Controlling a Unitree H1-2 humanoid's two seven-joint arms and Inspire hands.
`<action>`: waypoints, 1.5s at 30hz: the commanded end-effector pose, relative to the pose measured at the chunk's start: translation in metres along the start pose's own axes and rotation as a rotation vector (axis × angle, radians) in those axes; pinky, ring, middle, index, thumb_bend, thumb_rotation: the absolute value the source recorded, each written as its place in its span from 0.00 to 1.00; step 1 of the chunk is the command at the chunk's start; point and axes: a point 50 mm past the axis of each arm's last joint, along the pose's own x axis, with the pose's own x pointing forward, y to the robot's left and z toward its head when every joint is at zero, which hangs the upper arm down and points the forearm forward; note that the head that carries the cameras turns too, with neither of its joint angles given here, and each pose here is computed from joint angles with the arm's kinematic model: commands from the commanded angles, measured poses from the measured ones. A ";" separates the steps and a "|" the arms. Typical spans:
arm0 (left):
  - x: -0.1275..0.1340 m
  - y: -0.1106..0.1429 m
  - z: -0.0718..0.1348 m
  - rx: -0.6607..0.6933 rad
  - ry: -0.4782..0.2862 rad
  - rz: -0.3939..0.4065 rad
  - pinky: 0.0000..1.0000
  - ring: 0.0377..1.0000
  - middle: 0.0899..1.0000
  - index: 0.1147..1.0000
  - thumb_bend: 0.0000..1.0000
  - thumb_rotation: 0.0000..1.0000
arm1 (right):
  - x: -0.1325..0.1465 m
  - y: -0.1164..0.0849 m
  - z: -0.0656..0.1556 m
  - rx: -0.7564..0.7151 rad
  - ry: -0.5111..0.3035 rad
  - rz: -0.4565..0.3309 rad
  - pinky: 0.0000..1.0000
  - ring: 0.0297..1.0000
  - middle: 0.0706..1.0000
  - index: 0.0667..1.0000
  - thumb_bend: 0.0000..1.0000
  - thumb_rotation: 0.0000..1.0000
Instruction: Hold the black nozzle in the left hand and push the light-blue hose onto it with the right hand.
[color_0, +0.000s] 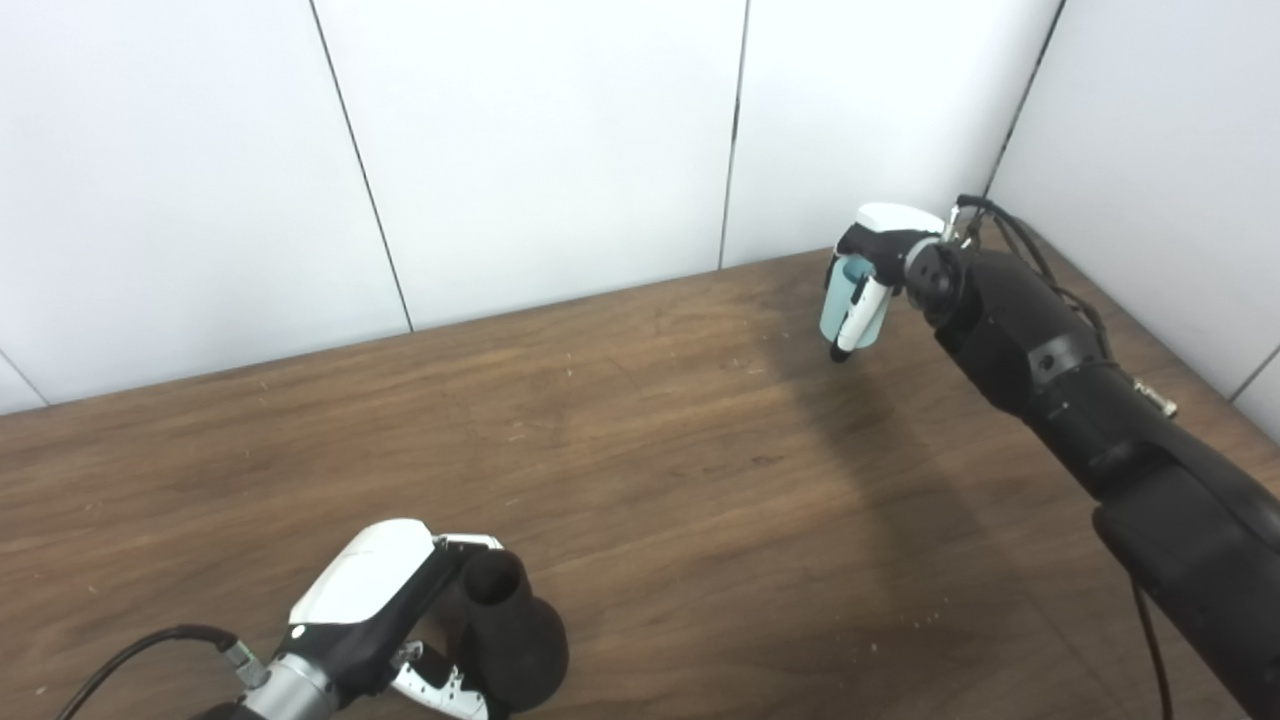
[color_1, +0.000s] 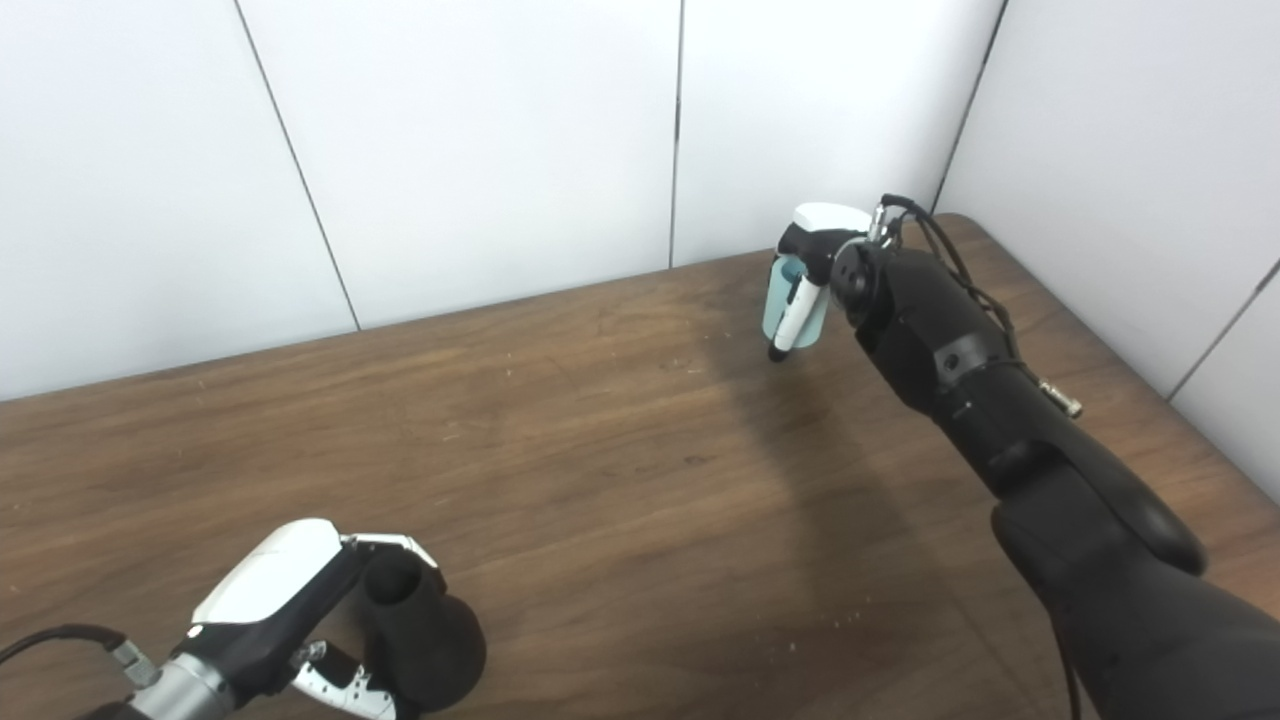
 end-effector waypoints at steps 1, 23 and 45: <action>-0.006 -0.006 -0.007 0.005 0.029 -0.066 0.69 0.59 0.38 0.44 0.52 0.00 | -0.004 -0.031 0.003 0.010 -0.023 -0.106 0.51 0.53 0.56 0.57 0.86 0.01; 0.001 -0.002 0.002 0.004 0.028 -0.058 0.51 0.55 0.39 0.43 0.52 0.00 | -0.011 -0.025 0.005 -0.048 -0.051 -0.338 0.33 0.42 0.47 0.43 0.50 0.00; 0.020 -0.013 0.027 -0.037 0.018 -0.070 0.62 0.62 0.48 0.40 0.52 0.00 | -0.114 -0.040 0.066 0.074 -0.472 -0.319 0.31 0.41 0.46 0.43 0.50 0.00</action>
